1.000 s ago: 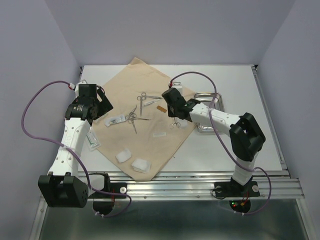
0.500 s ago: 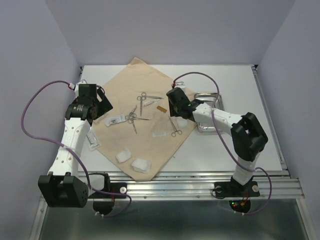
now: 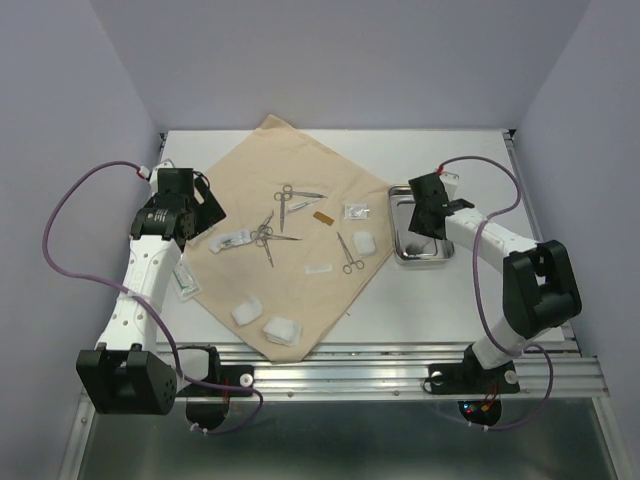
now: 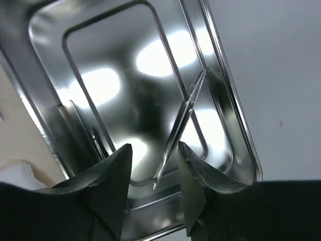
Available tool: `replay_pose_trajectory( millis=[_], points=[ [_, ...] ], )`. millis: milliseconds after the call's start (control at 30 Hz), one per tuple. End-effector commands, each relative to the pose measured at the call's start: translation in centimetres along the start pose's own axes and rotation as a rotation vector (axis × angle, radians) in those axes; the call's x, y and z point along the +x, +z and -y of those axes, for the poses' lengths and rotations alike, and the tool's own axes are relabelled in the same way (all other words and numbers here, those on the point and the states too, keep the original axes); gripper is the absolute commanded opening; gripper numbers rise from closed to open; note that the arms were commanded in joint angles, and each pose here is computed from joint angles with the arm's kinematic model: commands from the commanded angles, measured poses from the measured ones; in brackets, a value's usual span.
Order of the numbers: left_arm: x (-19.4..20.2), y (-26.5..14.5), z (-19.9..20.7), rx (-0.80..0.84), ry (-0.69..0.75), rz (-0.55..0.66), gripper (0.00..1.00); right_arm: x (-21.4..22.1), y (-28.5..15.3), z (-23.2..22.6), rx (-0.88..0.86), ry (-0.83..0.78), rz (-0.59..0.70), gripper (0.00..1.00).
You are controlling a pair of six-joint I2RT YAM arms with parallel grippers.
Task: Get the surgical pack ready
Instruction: Place the medical item in the surgical kit, then adjust the medical item in the container.
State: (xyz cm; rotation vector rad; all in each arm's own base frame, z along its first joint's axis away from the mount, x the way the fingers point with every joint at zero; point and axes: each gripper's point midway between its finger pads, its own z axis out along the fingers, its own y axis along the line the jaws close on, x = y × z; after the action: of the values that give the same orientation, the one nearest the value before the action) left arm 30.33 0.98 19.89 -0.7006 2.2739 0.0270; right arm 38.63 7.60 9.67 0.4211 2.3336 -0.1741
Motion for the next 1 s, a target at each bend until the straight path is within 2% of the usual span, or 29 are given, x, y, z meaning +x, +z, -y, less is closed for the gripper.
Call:
replay_pose_trajectory(
  millis=[0, 133, 167, 333, 600, 867, 967],
  points=[
    [-0.3, 0.0, -0.2, -0.003, 0.005, 0.018, 0.99, 1.6, 0.1, 1.9, 0.021, 0.064, -0.051, 0.47],
    [-0.1, 0.0, -0.3, -0.003, 0.006, 0.015, 0.99, 3.8, 1.2, 3.6, 0.06, 0.066, -0.107, 0.49],
    [0.0, 0.0, -0.3, -0.003, 0.006, 0.013, 0.99, 4.1, 1.3, 3.5, 0.054, 0.067, -0.112, 0.53],
    [0.0, 0.0, -0.2, 0.001, 0.005, 0.009, 0.99, 5.2, 2.4, 3.3, 0.02, 0.083, -0.128, 0.52],
    [-0.4, -0.3, 0.0, 0.009, 0.002, 0.018, 0.99, 4.9, 3.3, 2.6, -0.016, 0.072, -0.121, 0.46],
    [-0.2, -0.3, -0.1, 0.009, 0.001, 0.014, 0.99, 4.2, 3.9, 1.7, -0.044, 0.062, -0.113, 0.35],
    [-0.2, -0.4, -0.2, 0.008, 0.002, 0.019, 0.99, 3.6, 3.4, 1.4, -0.06, 0.074, -0.096, 0.34]
  ],
)
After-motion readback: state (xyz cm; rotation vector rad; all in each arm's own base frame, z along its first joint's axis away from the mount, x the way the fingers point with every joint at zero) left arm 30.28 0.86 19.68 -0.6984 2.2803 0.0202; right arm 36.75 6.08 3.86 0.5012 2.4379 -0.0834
